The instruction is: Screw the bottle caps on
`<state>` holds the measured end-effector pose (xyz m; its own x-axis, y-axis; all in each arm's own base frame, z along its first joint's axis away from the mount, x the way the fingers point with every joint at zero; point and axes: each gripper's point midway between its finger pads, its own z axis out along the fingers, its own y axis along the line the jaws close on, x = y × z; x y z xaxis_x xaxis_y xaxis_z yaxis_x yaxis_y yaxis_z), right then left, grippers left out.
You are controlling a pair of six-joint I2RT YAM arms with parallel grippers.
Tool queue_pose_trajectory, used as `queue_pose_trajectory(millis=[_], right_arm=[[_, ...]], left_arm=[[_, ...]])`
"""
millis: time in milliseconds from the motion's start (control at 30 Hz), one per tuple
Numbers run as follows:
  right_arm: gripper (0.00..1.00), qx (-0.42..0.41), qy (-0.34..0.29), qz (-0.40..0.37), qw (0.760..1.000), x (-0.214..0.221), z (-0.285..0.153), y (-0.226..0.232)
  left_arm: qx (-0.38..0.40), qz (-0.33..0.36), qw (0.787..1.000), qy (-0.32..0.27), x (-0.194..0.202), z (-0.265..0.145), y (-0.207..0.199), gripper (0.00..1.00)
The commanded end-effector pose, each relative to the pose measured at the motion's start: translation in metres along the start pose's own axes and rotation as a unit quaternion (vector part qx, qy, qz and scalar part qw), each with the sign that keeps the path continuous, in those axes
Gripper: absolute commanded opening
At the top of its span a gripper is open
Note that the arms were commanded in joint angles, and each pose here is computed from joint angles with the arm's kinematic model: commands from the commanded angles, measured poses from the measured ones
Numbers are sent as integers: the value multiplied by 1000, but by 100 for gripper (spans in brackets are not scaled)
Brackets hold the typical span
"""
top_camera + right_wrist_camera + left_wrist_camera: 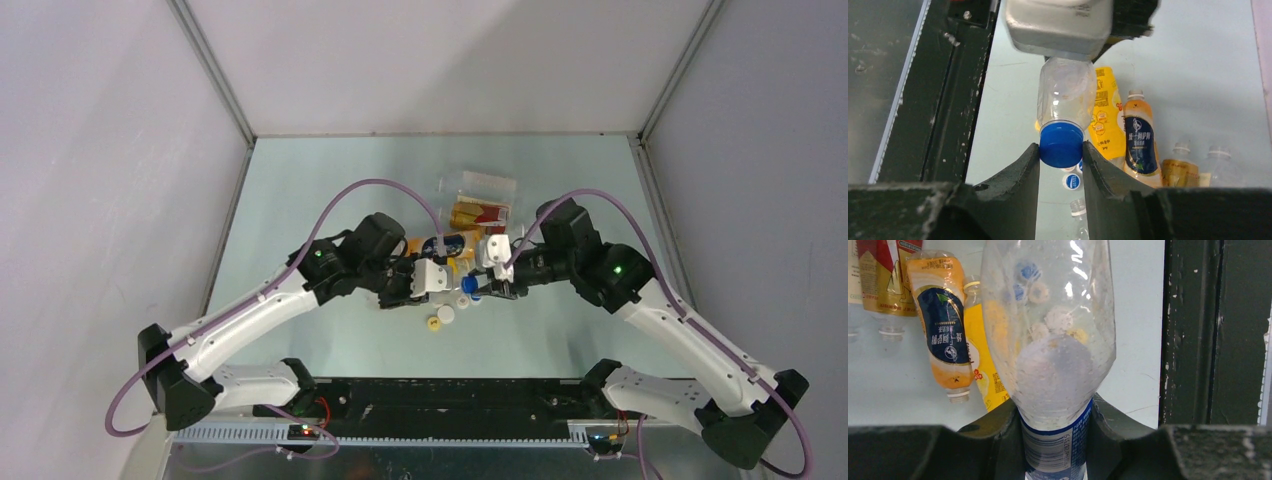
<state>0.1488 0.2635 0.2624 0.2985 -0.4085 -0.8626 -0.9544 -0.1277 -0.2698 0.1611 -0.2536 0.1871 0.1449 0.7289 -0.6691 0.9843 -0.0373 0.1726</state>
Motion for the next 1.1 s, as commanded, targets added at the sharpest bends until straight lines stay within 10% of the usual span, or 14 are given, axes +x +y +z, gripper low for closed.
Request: queue_pose_trajectory(millis=[0,133,367,433,567,667,800,1067], right_arm=[[0,59,-14,150,987,-5,12,-19],[0,135,-30,311,940,-6,14,-43],[0,197,-58,610,766,7,9,-74],[0,211,-62,627,747,9,4,-80],[1,233,-84,568,785,-3,-13,-91],[36,252,-107,481,833,-19,-32,-98],[58,260,-138,412,862,-36,-46,-97],[63,234,-215,343,884,-71,-41,-86]], left_arm=[[-79,19,992,-98,-51,-15,31,6],[-176,43,979,-90,-49,-25,49,7],[-355,112,927,-53,-50,-48,73,7],[-383,120,915,-42,-45,-49,76,7],[-383,112,917,-27,-33,-41,74,5],[-359,72,930,-38,-24,-33,72,5],[-331,7,940,-87,-21,-26,70,5],[-291,-61,937,-184,-40,-18,63,6]])
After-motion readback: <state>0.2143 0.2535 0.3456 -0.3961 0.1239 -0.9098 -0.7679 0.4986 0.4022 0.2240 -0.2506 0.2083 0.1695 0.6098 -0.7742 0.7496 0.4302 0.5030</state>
